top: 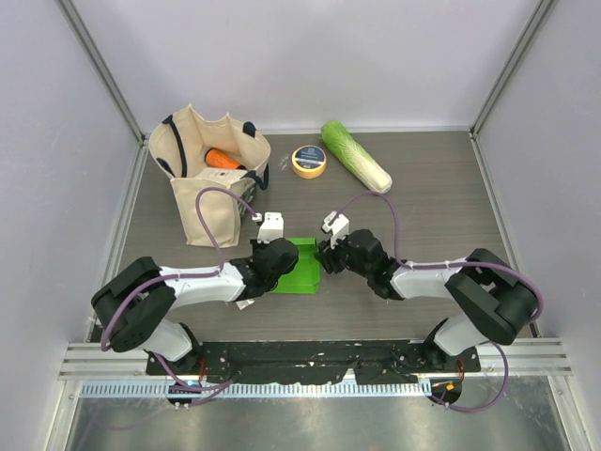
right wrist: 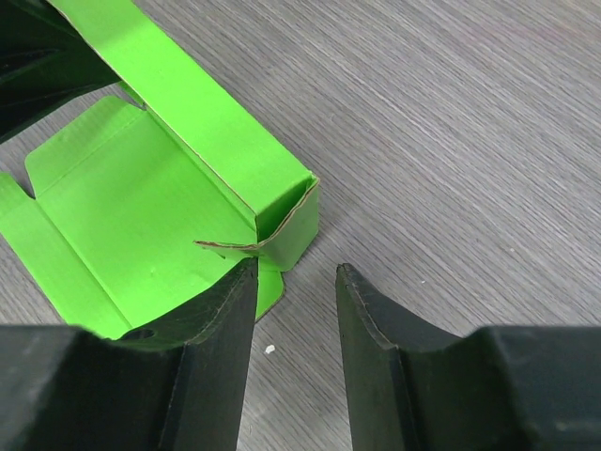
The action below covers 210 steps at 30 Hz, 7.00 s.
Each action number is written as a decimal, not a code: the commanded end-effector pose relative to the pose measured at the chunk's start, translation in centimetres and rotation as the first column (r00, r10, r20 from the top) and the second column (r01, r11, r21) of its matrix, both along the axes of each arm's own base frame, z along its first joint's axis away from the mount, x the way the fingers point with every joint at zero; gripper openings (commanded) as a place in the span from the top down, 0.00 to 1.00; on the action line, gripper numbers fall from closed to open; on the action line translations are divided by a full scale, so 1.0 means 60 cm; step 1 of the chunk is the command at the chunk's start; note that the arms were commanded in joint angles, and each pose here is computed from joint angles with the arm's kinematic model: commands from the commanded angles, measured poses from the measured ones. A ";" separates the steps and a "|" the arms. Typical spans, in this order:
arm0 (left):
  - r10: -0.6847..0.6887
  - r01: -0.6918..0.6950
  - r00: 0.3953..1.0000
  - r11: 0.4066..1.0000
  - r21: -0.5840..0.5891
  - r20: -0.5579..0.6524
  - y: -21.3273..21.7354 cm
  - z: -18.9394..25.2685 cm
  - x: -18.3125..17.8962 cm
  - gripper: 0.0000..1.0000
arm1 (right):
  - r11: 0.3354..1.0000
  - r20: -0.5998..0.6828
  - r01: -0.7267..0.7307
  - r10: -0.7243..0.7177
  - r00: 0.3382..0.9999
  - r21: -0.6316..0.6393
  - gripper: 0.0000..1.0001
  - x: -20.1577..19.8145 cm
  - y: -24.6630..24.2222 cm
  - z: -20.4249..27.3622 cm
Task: Fold the paper box
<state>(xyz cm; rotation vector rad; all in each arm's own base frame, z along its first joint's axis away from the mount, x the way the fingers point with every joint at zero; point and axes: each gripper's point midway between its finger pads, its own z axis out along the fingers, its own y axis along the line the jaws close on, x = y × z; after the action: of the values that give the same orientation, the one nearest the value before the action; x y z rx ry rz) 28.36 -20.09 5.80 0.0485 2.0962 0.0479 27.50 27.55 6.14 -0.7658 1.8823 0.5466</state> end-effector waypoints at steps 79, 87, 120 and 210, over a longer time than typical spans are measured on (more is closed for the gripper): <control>0.017 -0.020 1.000 0.991 -0.131 -0.018 -0.016 0.001 -0.010 1.00 | 0.946 0.123 0.263 -0.288 0.950 0.188 0.62 0.039 0.035 0.026; 0.002 -0.004 1.000 0.991 -0.132 -0.016 -0.022 0.004 -0.008 1.00 | 0.935 0.161 0.303 -0.333 0.929 0.184 0.68 0.065 0.039 0.027; 0.016 -0.025 0.999 0.983 -0.181 -0.050 -0.032 -0.008 -0.013 1.00 | 0.855 0.149 0.519 -0.515 0.844 0.019 0.44 0.038 0.014 -0.001; -0.012 0.005 0.999 0.985 -0.175 -0.038 -0.033 0.005 -0.013 1.00 | 0.966 0.139 0.212 -0.233 0.963 0.151 0.60 0.039 -0.001 0.050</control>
<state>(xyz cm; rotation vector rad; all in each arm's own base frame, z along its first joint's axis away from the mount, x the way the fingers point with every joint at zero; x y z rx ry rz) 27.44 -21.79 5.27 -0.0478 2.1515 -0.1236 27.70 26.17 5.51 -0.5390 1.8814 0.4387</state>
